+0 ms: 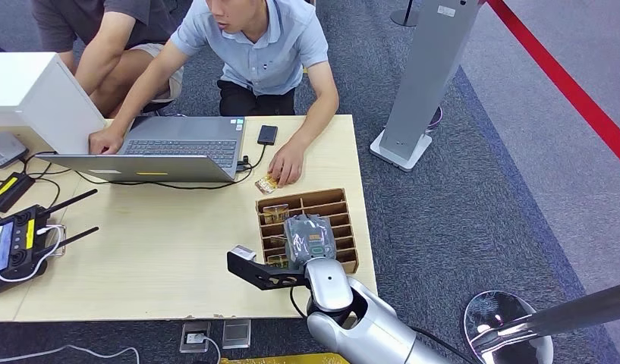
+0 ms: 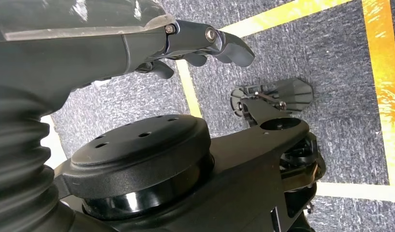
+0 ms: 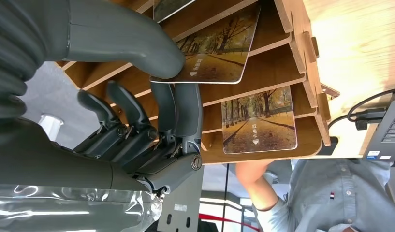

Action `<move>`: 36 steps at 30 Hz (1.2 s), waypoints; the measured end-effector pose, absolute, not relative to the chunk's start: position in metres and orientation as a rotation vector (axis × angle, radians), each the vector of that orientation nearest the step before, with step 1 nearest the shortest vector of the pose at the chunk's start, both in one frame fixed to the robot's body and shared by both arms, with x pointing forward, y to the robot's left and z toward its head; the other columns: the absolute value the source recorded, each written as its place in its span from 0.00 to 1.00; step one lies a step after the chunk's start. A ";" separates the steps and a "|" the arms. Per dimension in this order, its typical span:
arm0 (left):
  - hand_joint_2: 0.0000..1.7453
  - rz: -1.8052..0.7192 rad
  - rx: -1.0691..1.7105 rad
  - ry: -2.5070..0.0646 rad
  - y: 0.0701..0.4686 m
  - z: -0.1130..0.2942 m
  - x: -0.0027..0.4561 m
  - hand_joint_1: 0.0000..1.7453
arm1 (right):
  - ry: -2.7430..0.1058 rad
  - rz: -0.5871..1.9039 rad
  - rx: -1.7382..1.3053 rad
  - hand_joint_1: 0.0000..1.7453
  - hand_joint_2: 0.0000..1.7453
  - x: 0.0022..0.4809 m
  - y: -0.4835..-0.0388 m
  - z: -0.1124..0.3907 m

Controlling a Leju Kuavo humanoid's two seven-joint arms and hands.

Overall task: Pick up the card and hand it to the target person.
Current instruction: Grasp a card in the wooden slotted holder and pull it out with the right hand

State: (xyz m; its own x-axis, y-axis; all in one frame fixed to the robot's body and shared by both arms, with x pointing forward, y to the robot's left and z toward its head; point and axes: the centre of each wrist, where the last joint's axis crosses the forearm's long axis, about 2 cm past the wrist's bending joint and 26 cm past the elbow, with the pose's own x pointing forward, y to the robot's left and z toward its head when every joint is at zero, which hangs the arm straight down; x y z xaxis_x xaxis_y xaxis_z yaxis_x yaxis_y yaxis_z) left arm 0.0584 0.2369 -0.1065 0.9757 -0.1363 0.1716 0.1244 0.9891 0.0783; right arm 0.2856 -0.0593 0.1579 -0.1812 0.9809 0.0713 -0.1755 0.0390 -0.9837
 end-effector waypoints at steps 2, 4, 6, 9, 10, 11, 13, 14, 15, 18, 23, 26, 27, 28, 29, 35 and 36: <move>1.00 -0.132 0.067 -0.179 0.237 -0.107 0.058 0.00 | -1.238 1.376 -0.938 1.00 1.00 0.286 -0.059 0.158; 1.00 -0.132 0.068 -0.181 0.237 -0.107 0.058 0.00 | -1.238 1.373 -0.931 1.00 1.00 0.286 -0.059 0.158; 1.00 -0.131 0.071 -0.183 0.237 -0.107 0.058 0.00 | -1.237 1.371 -0.924 1.00 1.00 0.286 -0.059 0.158; 1.00 -0.124 0.085 -0.188 0.237 -0.106 0.058 0.00 | -1.240 1.364 -0.915 1.00 1.00 0.286 -0.059 0.158; 1.00 -0.119 0.090 -0.189 0.238 -0.106 0.058 0.00 | -1.242 1.359 -0.910 1.00 1.00 0.286 -0.059 0.159; 1.00 -0.113 0.094 -0.190 0.238 -0.106 0.058 0.00 | -1.245 1.354 -0.904 1.00 1.00 0.286 -0.059 0.159; 1.00 -0.103 0.098 -0.189 0.238 -0.107 0.058 0.00 | -1.253 1.342 -0.888 1.00 1.00 0.286 -0.059 0.159; 1.00 -0.099 0.097 -0.188 0.238 -0.107 0.058 0.00 | -1.259 1.335 -0.880 1.00 1.00 0.286 -0.059 0.160; 1.00 -0.096 0.097 -0.187 0.238 -0.107 0.058 0.00 | -1.266 1.329 -0.872 1.00 1.00 0.286 -0.058 0.161; 1.00 -0.085 0.096 -0.184 0.238 -0.107 0.058 0.00 | -1.313 1.297 -0.856 1.00 1.00 0.284 -0.058 0.171; 1.00 -0.067 0.095 -0.181 0.238 -0.107 0.057 0.00 | -1.440 1.214 -0.839 1.00 1.00 0.279 -0.063 0.200; 1.00 -0.060 0.095 -0.179 0.238 -0.107 0.056 0.00 | -1.494 1.177 -0.834 1.00 1.00 0.276 -0.068 0.214; 1.00 -0.059 0.095 -0.179 0.238 -0.107 0.056 0.00 | -1.507 1.167 -0.833 1.00 1.00 0.275 -0.069 0.217; 1.00 -0.057 0.095 -0.178 0.238 -0.107 0.056 0.00 | -1.519 1.159 -0.832 1.00 1.00 0.274 -0.071 0.220; 1.00 -0.055 0.095 -0.178 0.238 -0.107 0.056 0.00 | -1.531 1.150 -0.831 1.00 1.00 0.273 -0.072 0.222; 1.00 -0.042 0.100 -0.180 0.239 -0.107 0.056 0.00 | -1.631 1.054 -0.815 1.00 1.00 0.265 -0.087 0.239; 1.00 -0.039 0.102 -0.181 0.239 -0.107 0.056 0.00 | -1.644 1.037 -0.801 1.00 1.00 0.262 -0.092 0.243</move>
